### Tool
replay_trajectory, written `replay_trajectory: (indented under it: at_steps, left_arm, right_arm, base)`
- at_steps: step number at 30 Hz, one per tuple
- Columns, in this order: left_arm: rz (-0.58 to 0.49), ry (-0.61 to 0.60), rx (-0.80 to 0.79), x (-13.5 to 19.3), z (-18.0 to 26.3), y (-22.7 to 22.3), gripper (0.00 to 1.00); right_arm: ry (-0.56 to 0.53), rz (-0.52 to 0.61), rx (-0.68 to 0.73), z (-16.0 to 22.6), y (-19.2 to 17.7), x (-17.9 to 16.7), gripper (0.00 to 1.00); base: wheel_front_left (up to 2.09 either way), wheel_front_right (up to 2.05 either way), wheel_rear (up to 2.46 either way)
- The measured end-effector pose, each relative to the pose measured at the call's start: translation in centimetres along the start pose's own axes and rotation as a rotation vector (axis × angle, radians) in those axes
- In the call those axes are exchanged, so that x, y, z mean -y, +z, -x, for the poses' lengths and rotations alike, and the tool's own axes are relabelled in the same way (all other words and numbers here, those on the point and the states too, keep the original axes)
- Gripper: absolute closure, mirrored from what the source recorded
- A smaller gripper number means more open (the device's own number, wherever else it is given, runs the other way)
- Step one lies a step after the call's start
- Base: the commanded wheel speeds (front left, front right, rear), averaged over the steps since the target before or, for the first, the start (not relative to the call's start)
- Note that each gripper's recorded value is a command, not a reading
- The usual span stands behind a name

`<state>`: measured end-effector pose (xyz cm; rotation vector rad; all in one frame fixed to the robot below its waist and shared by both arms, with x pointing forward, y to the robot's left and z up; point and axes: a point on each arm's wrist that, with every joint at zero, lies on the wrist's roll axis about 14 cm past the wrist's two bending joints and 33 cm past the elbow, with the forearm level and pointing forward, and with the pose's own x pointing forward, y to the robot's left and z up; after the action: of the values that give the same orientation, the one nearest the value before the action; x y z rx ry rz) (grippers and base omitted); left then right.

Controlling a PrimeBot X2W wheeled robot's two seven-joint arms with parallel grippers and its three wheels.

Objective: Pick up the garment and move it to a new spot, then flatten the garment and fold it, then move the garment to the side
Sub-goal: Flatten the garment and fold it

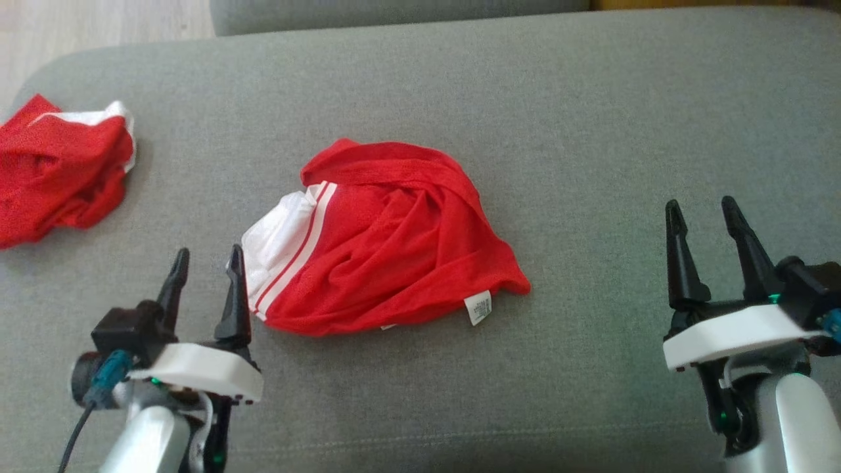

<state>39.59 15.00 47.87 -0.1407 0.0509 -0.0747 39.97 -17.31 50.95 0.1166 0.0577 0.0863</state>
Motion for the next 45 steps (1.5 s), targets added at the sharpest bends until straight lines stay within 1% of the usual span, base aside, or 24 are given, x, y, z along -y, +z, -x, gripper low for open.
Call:
replay_trajectory:
  at_steps: [3, 8, 11, 17, 28, 40, 45]
  left_arm:
    - [-0.058, -0.013, 0.039, -0.3, 0.2, 1.3, 0.00]
    - [-0.101, -0.028, 0.072, -0.2, 0.8, 2.5, 0.00]
    - [-0.111, -0.029, 0.058, -0.3, 1.4, 2.4, 0.00]
    - [-0.111, -0.019, 0.037, -0.4, 2.1, 2.0, 0.00]
    - [-0.108, -0.019, 0.034, -0.3, 2.1, 2.0, 0.00]
    - [-0.112, -0.023, 0.001, -0.3, 1.9, 1.0, 0.00]
    - [-0.110, -0.050, -0.075, 0.2, 1.9, -0.8, 0.00]
  right_arm:
    - [0.005, 0.009, 0.006, 0.4, 0.4, -0.2, 0.00]
    - [0.002, 0.015, -0.009, 1.4, 0.1, -0.2, 0.00]
    - [-0.002, 0.014, -0.020, 2.0, -0.2, -0.2, 0.00]
    - [-0.001, 0.014, -0.020, 2.1, -0.1, -0.2, 0.00]
    - [0.000, 0.015, -0.021, 2.1, -0.1, -0.2, 0.00]
    - [-0.007, 0.012, -0.033, 2.0, -0.5, 0.0, 0.00]
    - [-0.008, 0.011, -0.044, 1.9, -0.9, 0.1, 0.00]
  base:
    - [0.00, 0.00, 0.00]
    - [0.00, 0.00, 0.00]
    - [0.00, 0.00, 0.00]
    - [0.00, 0.00, 0.00]
    - [0.00, 0.00, 0.00]
    - [0.00, 0.00, 0.00]
    - [0.00, 0.00, 0.00]
